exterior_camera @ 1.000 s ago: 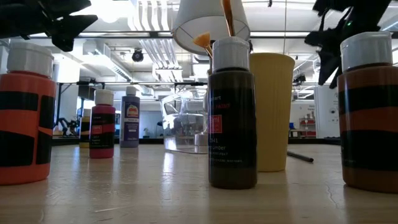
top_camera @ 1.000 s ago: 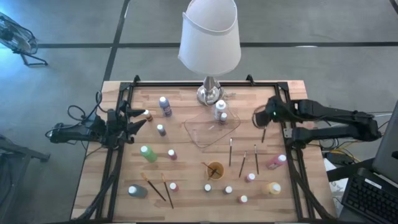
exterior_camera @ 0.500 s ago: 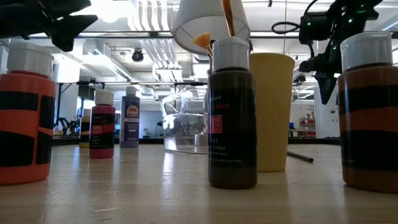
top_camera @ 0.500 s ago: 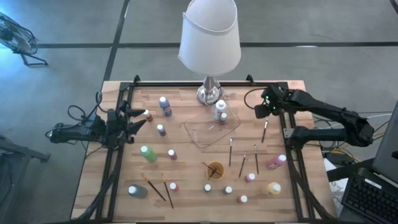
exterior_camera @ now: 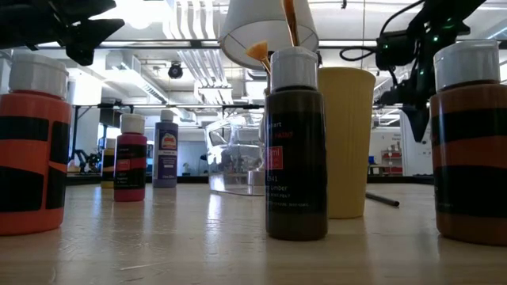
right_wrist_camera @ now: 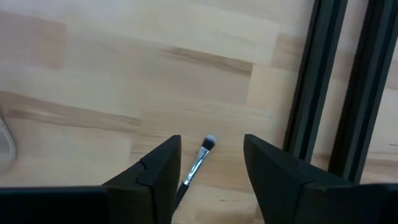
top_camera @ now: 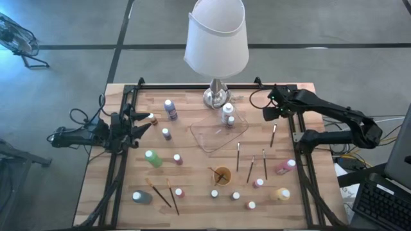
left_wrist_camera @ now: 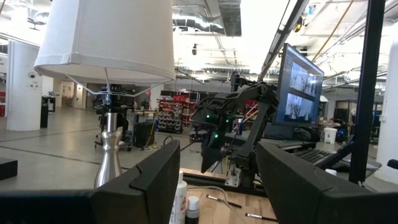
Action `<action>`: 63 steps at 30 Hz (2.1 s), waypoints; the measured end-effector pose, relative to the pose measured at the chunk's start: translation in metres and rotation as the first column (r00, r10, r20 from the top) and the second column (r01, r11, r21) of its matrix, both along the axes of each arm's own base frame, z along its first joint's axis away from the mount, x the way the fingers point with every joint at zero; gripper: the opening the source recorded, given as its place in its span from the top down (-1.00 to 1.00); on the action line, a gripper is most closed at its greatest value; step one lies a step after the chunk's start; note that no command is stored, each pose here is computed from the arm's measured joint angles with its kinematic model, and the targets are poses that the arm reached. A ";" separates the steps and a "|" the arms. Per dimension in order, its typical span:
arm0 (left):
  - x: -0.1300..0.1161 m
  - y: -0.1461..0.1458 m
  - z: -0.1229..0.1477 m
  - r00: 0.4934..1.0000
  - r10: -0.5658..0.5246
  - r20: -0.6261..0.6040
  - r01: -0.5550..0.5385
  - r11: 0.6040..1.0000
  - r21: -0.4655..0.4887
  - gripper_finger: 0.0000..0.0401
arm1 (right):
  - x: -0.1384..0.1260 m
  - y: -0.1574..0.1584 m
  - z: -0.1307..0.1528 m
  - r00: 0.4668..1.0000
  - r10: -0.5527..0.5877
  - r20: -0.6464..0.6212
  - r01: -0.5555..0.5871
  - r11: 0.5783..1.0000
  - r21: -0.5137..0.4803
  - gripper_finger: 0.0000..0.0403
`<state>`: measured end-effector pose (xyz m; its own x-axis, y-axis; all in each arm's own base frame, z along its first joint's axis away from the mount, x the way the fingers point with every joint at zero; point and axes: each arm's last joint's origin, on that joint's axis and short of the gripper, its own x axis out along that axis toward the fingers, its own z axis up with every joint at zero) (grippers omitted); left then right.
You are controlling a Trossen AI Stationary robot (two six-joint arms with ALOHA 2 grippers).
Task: Pick & Place Paint Supplies
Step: Put the black paint brush into the yellow cup
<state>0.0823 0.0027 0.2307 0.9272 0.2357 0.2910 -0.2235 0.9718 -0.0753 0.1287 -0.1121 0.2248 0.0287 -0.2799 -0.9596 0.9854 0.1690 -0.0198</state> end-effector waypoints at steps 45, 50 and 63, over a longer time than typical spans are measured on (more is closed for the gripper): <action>0.000 0.000 0.000 1.000 0.000 0.000 0.000 1.000 0.000 -0.09 | 0.015 0.012 -0.075 0.945 -0.325 0.029 0.324 0.945 0.048 -0.09; 0.000 0.000 0.000 1.000 0.000 -0.001 0.000 1.000 0.000 -0.09 | 0.012 0.012 -0.080 0.944 -0.330 0.012 0.330 0.944 0.009 -0.11; 0.000 0.000 0.000 1.000 0.000 -0.001 0.000 1.000 0.000 -0.09 | 0.004 0.016 -0.090 0.938 -0.347 -0.018 0.347 0.938 0.001 0.01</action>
